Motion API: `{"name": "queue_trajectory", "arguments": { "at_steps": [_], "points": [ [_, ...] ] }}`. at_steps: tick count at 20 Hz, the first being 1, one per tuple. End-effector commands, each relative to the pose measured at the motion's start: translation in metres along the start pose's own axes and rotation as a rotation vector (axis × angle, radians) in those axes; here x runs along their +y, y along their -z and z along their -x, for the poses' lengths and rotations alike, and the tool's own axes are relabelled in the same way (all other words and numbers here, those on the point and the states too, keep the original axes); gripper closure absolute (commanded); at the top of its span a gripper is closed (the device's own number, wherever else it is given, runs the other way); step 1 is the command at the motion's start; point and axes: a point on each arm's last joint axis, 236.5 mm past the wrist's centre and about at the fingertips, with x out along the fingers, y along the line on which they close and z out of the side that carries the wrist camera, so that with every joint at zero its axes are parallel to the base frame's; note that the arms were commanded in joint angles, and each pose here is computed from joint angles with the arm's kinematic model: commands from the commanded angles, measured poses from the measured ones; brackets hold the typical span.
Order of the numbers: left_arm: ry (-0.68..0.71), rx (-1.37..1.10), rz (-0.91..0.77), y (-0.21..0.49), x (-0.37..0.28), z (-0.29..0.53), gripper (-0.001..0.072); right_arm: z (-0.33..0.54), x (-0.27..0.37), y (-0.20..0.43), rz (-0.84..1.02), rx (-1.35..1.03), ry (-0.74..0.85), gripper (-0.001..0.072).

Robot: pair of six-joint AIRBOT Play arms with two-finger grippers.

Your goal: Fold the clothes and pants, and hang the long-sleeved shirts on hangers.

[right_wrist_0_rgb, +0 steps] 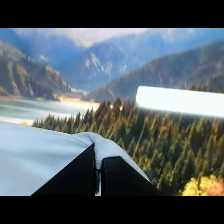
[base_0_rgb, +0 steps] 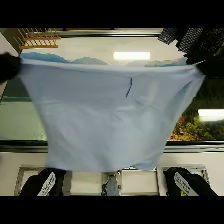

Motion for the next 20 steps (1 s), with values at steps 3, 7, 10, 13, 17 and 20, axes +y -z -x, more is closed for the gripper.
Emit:
{"name": "queue_trajectory", "arguments": {
  "at_steps": [3, 7, 10, 13, 17, 20],
  "points": [
    [-0.088, 0.386, 0.084, 0.102, 0.056, -0.154, 0.0701, -0.171, -0.058, 0.066, -0.164, 0.378, -0.027, 0.0698],
    [-0.093, 0.442, 0.084, 0.117, 0.065, -0.217, 0.0701, -0.240, -0.087, 0.066, -0.231, 0.312, 0.016, 0.0698],
    [-0.090, 0.443, 0.082, 0.112, 0.068, -0.235, 0.0701, -0.253, -0.099, 0.050, -0.237, 0.226, 0.044, 0.0698],
    [-0.105, 0.444, 0.082, 0.107, 0.077, -0.231, 0.0701, -0.244, -0.102, 0.046, -0.210, 0.218, 0.068, 0.0699],
    [-0.166, 0.505, 0.057, 0.145, 0.097, -0.209, 0.0701, -0.223, -0.116, 0.087, -0.180, 0.320, 0.180, 0.0700],
    [-0.188, 0.556, 0.054, 0.188, 0.108, -0.194, 0.0701, -0.216, -0.118, 0.130, -0.186, 0.396, 0.199, 0.0699]
  ]
}}
